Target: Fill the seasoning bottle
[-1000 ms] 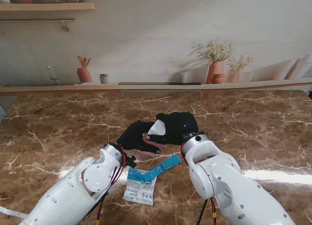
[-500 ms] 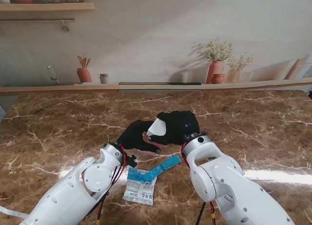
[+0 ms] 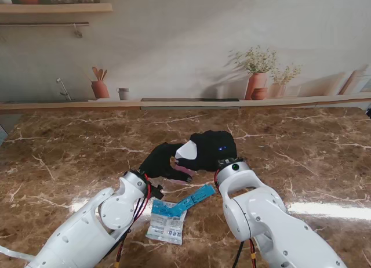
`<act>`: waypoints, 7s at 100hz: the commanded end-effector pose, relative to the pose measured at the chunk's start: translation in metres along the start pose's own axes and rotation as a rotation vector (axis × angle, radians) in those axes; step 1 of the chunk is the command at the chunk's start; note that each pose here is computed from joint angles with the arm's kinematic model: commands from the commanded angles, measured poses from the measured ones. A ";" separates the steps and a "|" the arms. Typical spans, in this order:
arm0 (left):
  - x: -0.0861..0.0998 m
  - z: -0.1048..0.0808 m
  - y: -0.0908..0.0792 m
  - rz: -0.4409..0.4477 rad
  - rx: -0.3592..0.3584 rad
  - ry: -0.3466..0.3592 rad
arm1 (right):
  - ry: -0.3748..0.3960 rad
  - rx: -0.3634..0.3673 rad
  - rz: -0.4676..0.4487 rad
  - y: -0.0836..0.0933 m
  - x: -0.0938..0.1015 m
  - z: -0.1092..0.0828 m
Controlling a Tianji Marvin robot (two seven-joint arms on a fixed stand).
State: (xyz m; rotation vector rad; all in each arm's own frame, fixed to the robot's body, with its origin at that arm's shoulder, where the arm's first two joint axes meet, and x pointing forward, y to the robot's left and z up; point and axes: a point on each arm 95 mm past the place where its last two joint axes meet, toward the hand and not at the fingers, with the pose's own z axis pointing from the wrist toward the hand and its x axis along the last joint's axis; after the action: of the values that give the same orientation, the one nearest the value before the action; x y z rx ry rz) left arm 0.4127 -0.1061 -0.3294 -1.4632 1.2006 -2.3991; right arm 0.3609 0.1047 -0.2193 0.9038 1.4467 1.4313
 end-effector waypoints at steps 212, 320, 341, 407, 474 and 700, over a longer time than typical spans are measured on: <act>0.012 0.001 -0.004 -0.016 0.047 0.029 | 0.134 0.176 0.339 0.025 -0.037 -0.017; 0.017 0.002 -0.001 -0.014 0.033 0.023 | 0.205 0.108 0.450 0.006 -0.028 0.008; 0.018 0.002 -0.001 -0.027 0.041 0.021 | 0.227 -0.002 0.414 0.006 -0.025 0.010; 0.019 0.002 0.000 -0.051 0.051 0.016 | 0.280 0.038 0.313 0.003 -0.023 0.016; 0.020 0.001 0.001 -0.049 0.060 0.018 | 0.299 0.080 0.293 0.006 -0.024 0.018; 0.022 0.000 -0.002 -0.033 0.059 0.030 | 0.165 0.163 0.104 0.016 -0.032 0.014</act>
State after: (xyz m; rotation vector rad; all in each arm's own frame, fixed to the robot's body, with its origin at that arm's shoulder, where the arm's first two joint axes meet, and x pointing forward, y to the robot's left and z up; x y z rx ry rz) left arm 0.4020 -0.1117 -0.3164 -1.4554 1.1199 -2.4491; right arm 0.3849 0.0809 -0.1938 0.9395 1.6621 1.5256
